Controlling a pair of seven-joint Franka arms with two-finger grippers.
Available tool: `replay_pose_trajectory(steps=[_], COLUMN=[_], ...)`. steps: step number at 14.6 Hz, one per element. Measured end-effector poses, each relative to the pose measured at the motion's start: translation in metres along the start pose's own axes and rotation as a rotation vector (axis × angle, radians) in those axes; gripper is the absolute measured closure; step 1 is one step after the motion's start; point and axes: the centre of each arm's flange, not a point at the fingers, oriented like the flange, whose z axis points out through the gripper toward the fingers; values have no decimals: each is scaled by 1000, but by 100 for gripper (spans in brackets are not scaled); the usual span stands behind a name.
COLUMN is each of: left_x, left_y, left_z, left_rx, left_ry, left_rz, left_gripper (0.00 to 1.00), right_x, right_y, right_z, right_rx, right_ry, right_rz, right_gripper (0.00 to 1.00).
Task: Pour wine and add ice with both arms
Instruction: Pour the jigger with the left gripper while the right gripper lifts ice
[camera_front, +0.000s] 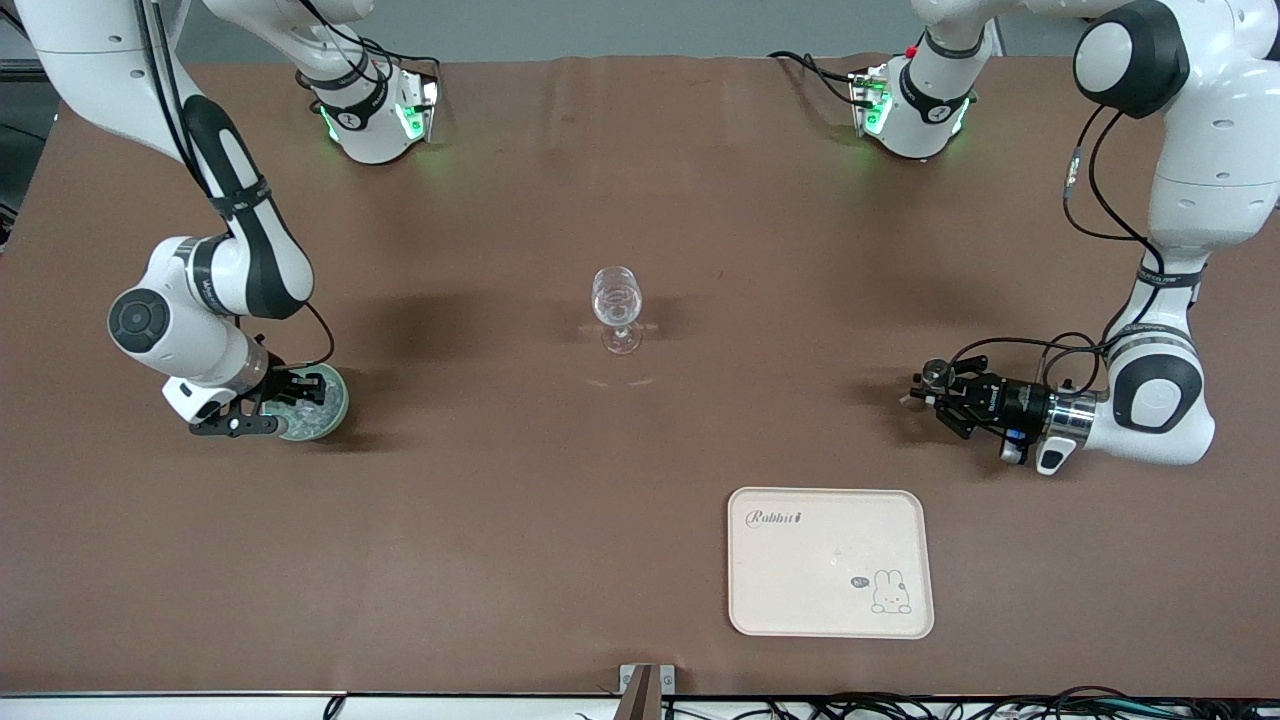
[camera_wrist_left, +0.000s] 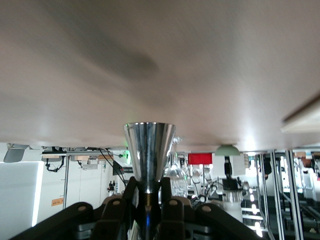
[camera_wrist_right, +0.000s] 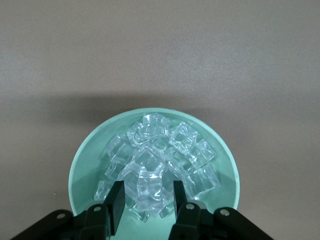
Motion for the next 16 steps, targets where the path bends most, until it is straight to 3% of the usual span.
replay_pose_trajectory(steps=[5, 10, 13, 14, 16], left_x=[-71, -168, -204, -213, -229], left_y=[42, 83, 96, 99, 102], left_z=[30, 92, 140, 155, 185], left_rx=[23, 102, 143, 158, 184], left_ry=[-23, 72, 115, 123, 140], left_rz=[32, 30, 30, 22, 10], left_gripper=[78, 78, 78, 78, 78], right_x=[-1, -1, -1, -1, 0], right_y=[0, 1, 2, 2, 2], right_z=[3, 7, 7, 6, 5], right_rx=[0, 0, 0, 1, 1], right_ry=[-6, -12, -11, -11, -15], right_rz=[0, 1, 3, 3, 4], right_gripper=[52, 65, 67, 78, 77])
